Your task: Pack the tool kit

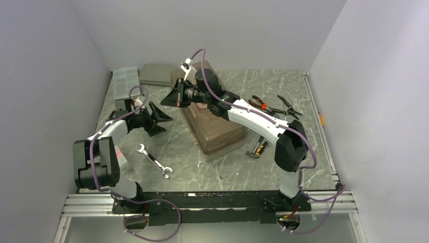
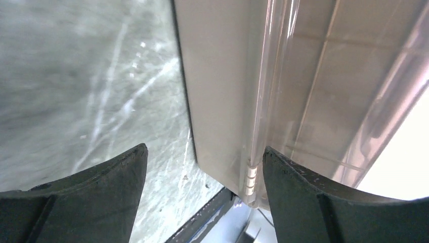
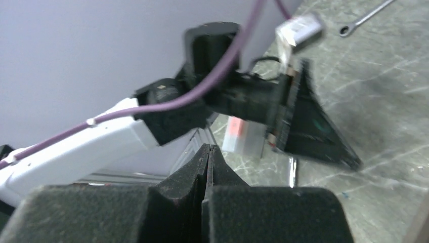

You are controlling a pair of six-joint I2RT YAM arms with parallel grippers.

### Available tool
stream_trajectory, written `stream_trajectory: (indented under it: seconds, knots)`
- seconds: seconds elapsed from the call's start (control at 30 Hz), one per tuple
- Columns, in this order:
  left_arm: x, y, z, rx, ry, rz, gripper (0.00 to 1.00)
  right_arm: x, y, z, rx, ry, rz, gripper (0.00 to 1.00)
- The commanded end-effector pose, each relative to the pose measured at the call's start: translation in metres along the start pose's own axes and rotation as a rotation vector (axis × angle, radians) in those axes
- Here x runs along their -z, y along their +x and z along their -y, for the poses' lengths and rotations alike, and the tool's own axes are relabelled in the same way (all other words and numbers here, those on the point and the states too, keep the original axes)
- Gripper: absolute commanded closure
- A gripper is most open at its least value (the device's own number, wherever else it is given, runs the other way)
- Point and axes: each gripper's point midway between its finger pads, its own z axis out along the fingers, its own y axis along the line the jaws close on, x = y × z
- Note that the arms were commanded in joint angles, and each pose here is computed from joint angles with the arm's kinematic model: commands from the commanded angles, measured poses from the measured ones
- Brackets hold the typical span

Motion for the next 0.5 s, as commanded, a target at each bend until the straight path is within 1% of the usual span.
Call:
stream_trajectory:
  seconds: [0.0, 0.03, 0.07, 0.1, 0.17, 0.2, 0.23, 0.27, 0.33, 0.37, 0.43, 0.47]
  knots:
    - [0.038, -0.021, 0.016, -0.085, 0.032, 0.069, 0.13, 0.011, -0.025, -0.007, 0.014, -0.031, 0.053, 1.00]
    - [0.042, -0.023, 0.017, -0.089, 0.025, 0.080, 0.13, 0.014, -0.030, -0.008, 0.022, -0.025, 0.060, 1.00]
    - [0.046, -0.026, 0.019, -0.099, 0.018, 0.092, 0.12, 0.017, -0.036, -0.008, 0.040, -0.017, 0.072, 0.95]
    - [0.048, -0.028, 0.020, -0.107, 0.004, 0.106, 0.12, 0.020, -0.041, -0.007, 0.048, -0.002, 0.074, 0.86]
    - [0.052, -0.030, 0.024, -0.116, -0.009, 0.133, 0.10, 0.028, -0.054, -0.004, 0.070, 0.037, 0.078, 0.49]
    - [0.055, -0.031, 0.027, -0.123, -0.008, 0.153, 0.08, 0.034, -0.061, 0.000, 0.081, 0.066, 0.079, 0.32]
    - [0.057, -0.030, 0.030, -0.126, -0.007, 0.172, 0.07, 0.040, -0.067, 0.005, 0.091, 0.096, 0.081, 0.21]
    - [0.057, -0.028, 0.033, -0.133, -0.002, 0.190, 0.05, 0.048, -0.074, 0.011, 0.101, 0.128, 0.089, 0.13]
    - [0.055, -0.023, 0.037, -0.149, -0.006, 0.226, 0.01, 0.067, -0.087, 0.027, 0.114, 0.188, 0.108, 0.03]
    - [0.053, -0.020, 0.040, -0.159, -0.006, 0.243, 0.01, 0.078, -0.092, 0.039, 0.113, 0.225, 0.115, 0.01]
    - [0.049, -0.014, 0.049, -0.169, 0.006, 0.269, 0.01, 0.101, -0.102, 0.057, 0.122, 0.285, 0.135, 0.00]
    - [0.045, -0.009, 0.055, -0.164, 0.018, 0.273, 0.01, 0.116, -0.108, 0.073, 0.113, 0.327, 0.148, 0.00]
